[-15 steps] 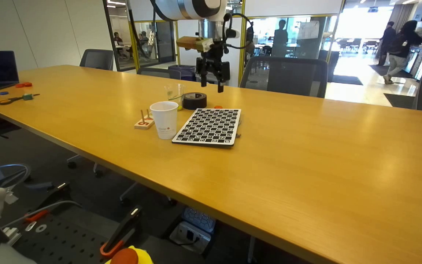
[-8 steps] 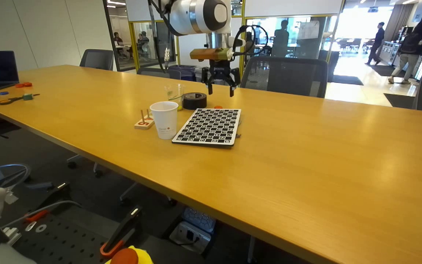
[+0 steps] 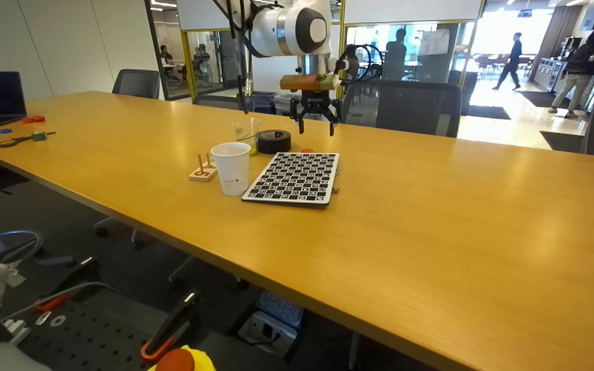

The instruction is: Put the yellow rings in the clear cup and the orange rings in the white cup

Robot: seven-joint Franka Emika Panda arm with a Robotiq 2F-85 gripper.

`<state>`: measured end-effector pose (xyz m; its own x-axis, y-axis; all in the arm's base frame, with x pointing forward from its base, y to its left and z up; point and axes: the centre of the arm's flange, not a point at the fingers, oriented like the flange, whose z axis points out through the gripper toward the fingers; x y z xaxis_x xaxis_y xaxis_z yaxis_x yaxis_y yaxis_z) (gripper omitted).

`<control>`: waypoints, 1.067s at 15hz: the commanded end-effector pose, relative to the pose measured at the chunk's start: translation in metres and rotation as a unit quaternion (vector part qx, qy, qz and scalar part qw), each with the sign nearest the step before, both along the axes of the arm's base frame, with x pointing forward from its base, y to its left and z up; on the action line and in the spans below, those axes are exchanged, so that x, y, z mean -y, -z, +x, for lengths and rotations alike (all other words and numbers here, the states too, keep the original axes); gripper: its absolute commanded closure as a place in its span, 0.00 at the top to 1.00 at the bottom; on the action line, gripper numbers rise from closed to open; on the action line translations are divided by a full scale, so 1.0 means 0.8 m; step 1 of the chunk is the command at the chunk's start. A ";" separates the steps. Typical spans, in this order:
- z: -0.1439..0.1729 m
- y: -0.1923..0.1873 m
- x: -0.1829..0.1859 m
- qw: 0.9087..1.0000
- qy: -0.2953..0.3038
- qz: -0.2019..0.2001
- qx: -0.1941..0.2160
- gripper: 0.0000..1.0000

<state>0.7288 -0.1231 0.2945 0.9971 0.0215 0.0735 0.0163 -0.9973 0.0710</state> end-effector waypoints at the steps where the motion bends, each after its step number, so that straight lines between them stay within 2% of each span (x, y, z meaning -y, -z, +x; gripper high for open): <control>1: 0.041 0.009 -0.006 1.000 -0.010 0.012 0.013 1.00; 16: 0.084 0.068 -0.030 0.999 -0.025 0.020 0.010 1.00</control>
